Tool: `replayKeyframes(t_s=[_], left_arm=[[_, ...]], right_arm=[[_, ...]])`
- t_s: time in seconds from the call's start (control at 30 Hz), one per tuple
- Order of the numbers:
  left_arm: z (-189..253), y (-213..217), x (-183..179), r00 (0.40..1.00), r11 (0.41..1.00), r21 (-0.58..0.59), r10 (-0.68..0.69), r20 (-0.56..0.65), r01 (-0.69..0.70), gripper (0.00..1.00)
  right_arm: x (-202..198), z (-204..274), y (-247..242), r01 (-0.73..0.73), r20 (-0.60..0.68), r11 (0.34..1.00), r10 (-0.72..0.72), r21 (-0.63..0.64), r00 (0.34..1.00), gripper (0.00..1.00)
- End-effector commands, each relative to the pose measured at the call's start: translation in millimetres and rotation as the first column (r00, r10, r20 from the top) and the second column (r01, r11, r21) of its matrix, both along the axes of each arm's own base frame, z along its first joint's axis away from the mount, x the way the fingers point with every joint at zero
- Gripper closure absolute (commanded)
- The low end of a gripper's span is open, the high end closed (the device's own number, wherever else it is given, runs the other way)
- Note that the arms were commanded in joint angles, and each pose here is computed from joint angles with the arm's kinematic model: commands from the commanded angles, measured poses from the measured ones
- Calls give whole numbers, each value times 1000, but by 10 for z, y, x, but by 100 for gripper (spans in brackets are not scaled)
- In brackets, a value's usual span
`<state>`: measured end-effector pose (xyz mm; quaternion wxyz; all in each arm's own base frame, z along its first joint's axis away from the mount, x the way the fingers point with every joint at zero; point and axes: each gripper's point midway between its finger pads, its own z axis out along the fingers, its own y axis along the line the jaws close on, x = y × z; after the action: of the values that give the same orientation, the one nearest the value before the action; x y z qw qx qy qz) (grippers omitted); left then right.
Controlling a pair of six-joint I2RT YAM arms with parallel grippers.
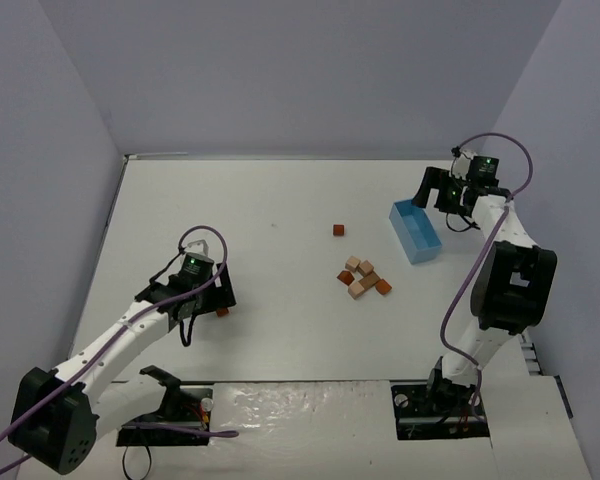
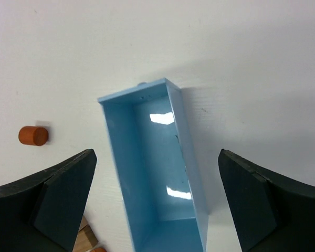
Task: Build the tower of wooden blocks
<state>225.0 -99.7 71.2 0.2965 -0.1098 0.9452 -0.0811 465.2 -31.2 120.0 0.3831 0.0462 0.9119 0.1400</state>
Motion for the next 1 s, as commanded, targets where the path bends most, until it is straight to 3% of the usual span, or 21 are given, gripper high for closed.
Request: replayKeyframes(t_s=[0.0,0.2,0.4,0.63,0.83,0.97], left_arm=[[163,-141,297,996,998,1,-56,74,56,21],[97,-221,402,994,993,34,-112,18,112,21],[35,-234,435,991,989,59,-133,-24,135,21],[5,-237,437,989,988,71,-135,-63,139,21],[41,-220,417,991,990,67,-118,-64,123,21],[118,-250,407,992,992,42,-118,-50,120,21]], right_arm=[[-28,310,-108,54,82,983,-40,-174,996,4],[-88,106,-204,65,26,965,-60,-254,998,12],[-87,-155,-238,45,-34,957,-57,-286,998,26],[50,-354,-178,14,-69,961,-35,-276,997,71],[241,-307,-208,25,-46,958,-39,-286,998,95],[441,-241,-300,45,-18,949,-53,-312,998,100]])
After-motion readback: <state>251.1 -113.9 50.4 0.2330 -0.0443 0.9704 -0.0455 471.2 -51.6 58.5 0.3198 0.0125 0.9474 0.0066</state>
